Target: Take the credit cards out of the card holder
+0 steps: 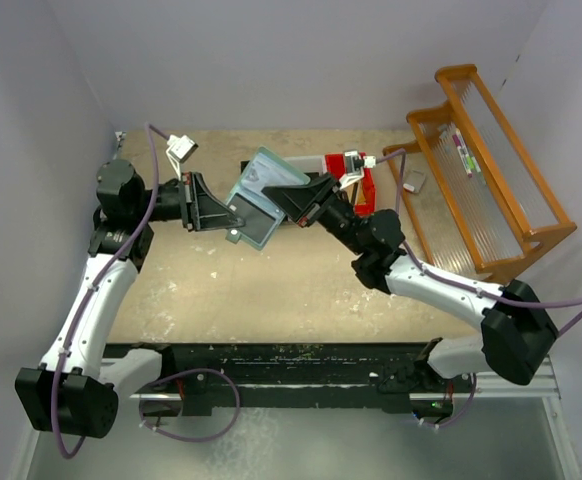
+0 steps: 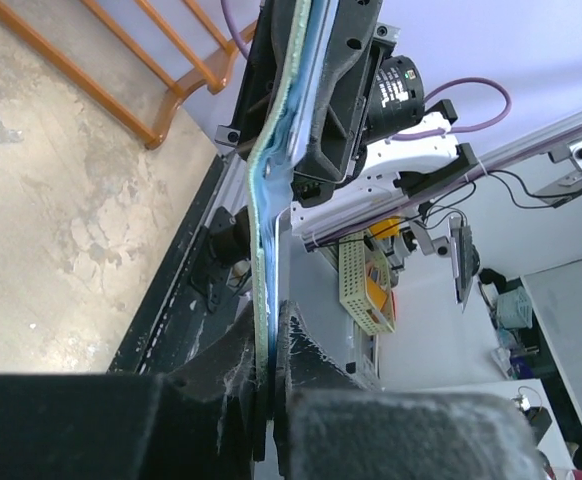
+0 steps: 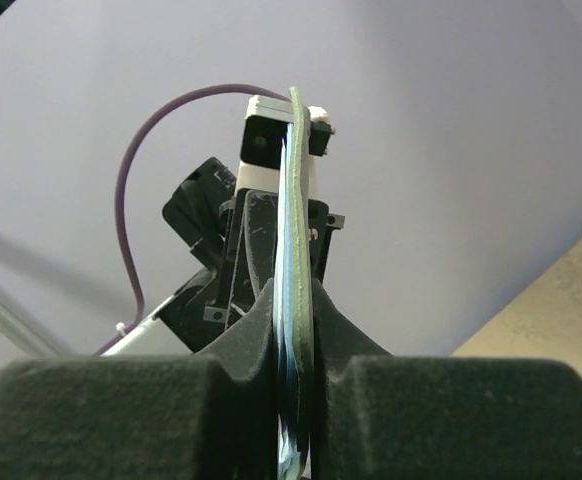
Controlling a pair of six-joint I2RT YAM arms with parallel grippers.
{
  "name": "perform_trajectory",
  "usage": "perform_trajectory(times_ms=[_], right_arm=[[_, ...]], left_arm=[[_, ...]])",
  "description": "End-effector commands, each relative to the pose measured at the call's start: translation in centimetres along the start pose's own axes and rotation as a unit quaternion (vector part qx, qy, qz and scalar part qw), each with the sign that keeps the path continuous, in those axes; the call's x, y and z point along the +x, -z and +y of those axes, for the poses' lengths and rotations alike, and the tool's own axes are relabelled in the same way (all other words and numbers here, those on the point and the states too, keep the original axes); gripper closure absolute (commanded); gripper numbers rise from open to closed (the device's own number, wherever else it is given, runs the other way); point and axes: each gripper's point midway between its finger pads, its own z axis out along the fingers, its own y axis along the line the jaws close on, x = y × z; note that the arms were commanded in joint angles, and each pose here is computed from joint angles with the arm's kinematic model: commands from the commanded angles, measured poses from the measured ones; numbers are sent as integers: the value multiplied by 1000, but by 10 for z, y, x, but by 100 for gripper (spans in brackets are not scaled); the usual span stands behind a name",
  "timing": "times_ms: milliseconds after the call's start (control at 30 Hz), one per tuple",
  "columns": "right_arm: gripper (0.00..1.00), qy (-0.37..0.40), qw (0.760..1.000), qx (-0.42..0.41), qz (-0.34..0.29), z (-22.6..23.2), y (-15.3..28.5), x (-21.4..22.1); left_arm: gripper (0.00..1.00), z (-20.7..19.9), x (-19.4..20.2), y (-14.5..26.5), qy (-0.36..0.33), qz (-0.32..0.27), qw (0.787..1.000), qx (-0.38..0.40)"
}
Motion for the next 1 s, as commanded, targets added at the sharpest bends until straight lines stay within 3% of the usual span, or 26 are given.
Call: perform_trajectory(times_ms=[0,133,233,267,367,567,767,867,900,967], right_arm=[[80,-14,1000,-5,6,10,3,-5],[52,8,994,-29,104,-2,13,0],[37,31,960,-83,266,-4,25,22],[37,37,949,-84,300,-7,22,24],[42,56,929,-55,361,-25,29,36],[64,59,916,-109,380,-6,37,37],[100,49,913,-137,381,4,44,39],[100,35,930,-140,339,11,36,30],[100,31,940,-133,312,11,31,25],[100,22,959,-122,253,14,19,14]], left_arm=[[98,-11,1,4,-52,10,999,2],[100,-12,8,7,-82,36,996,-1],[100,-8,13,9,-97,54,994,-9],[100,-7,15,9,-95,60,994,-11],[100,-4,18,11,-104,73,992,-16],[100,12,22,14,-120,97,987,-47],[98,23,21,16,-127,104,984,-70],[54,25,18,14,-119,92,986,-68],[45,24,14,12,-130,82,986,-64],[37,22,11,9,-117,58,990,-58]])
